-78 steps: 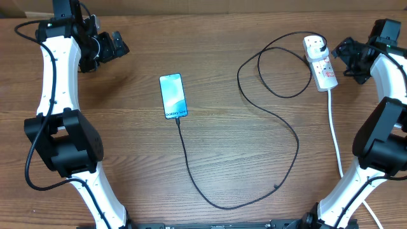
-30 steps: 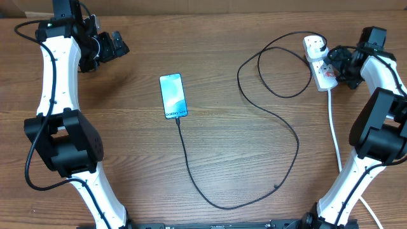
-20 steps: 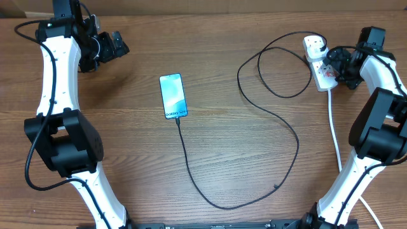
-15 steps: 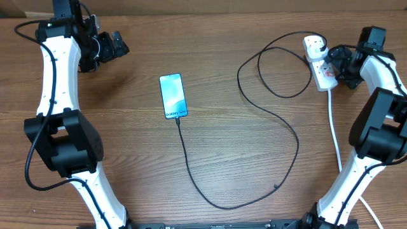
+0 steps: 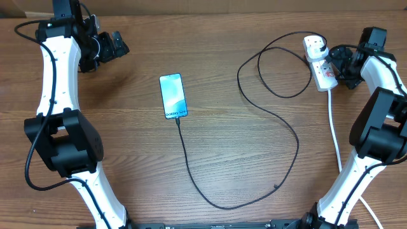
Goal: Plug charger to phone and switch on socket
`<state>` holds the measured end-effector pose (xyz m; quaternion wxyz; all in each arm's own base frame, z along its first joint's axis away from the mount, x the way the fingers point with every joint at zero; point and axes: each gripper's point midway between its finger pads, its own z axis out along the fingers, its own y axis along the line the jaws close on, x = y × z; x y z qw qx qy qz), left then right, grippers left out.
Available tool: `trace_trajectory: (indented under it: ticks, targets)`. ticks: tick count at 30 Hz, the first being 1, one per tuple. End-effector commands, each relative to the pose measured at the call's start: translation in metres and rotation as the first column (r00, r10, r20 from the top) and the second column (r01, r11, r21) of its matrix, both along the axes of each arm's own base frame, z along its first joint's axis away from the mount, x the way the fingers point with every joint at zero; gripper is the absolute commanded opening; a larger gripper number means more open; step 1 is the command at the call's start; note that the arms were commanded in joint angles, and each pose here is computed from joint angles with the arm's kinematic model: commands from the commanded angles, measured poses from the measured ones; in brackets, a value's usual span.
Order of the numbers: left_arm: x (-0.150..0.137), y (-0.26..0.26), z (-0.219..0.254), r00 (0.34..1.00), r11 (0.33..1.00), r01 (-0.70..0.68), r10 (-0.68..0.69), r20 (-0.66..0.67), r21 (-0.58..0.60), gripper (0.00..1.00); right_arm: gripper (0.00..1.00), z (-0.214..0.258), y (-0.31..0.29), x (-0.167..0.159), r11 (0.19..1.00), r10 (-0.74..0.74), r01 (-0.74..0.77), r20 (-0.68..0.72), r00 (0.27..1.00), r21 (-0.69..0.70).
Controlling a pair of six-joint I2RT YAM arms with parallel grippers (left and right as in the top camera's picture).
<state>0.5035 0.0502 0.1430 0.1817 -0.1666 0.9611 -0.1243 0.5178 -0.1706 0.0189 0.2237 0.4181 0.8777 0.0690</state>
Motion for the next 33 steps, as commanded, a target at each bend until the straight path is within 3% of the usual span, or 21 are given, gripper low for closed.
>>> trace_trajectory:
  ticks: [1,33]
  targets:
    - [0.002,-0.002,0.007,1.0,1.0,0.006,-0.006,0.017,0.009,1.0,0.92,-0.002,0.006,0.004,1.0,0.021,-0.021,0.005,1.0,0.018]
    - [0.002,-0.002,0.007,1.0,1.0,0.006,-0.006,0.017,0.009,1.0,0.91,-0.042,0.036,-0.006,0.993,0.112,-0.107,-0.097,0.989,0.056]
